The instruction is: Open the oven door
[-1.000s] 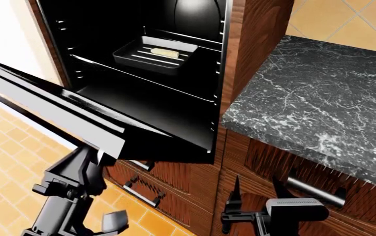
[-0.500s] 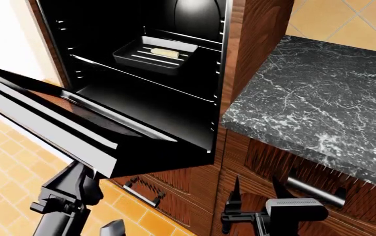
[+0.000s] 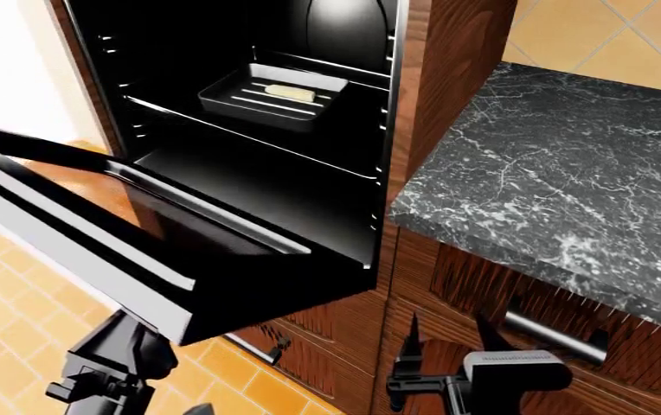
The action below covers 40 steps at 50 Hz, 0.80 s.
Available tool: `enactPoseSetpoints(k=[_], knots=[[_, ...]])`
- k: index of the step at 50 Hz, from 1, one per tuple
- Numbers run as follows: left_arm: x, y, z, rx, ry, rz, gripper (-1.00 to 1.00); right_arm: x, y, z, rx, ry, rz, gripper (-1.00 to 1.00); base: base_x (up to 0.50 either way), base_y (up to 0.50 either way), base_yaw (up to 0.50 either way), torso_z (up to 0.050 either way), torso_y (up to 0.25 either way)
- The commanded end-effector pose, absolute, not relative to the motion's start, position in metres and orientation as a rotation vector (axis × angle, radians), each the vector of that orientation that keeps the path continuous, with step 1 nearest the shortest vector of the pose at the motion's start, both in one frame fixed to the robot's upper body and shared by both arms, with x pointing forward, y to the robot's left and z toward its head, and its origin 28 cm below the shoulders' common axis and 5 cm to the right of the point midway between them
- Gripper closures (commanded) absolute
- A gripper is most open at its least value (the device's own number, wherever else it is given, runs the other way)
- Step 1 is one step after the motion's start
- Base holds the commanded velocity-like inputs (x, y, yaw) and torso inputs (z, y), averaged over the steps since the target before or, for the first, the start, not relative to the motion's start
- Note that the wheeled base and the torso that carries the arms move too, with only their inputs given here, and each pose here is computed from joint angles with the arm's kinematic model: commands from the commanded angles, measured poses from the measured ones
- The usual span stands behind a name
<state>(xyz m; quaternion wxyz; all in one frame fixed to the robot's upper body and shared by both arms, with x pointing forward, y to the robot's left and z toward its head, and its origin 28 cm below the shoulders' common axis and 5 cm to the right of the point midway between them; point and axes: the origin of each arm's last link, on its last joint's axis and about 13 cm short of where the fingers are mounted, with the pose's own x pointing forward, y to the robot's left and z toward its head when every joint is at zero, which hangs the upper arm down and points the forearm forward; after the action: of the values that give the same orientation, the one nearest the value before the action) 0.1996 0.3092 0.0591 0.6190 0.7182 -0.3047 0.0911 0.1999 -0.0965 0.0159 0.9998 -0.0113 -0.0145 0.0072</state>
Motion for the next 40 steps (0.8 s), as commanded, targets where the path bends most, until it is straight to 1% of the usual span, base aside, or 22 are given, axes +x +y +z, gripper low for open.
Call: enactPoseSetpoints(k=[1,40], knots=[[0.207,0.341,0.068,1.658,-0.623,0.417,1.0,0.2,-0.096,0.013,-0.026,-0.022,0.017,-1.0,0.0,0.0,0.0,0.0,0.011],[0.191,0.348,0.044,1.624,-0.637,0.467,1.0,0.2,-0.096,0.009,-0.037,-0.019,0.018,-1.0,0.0,0.0,0.01,0.001,0.002]])
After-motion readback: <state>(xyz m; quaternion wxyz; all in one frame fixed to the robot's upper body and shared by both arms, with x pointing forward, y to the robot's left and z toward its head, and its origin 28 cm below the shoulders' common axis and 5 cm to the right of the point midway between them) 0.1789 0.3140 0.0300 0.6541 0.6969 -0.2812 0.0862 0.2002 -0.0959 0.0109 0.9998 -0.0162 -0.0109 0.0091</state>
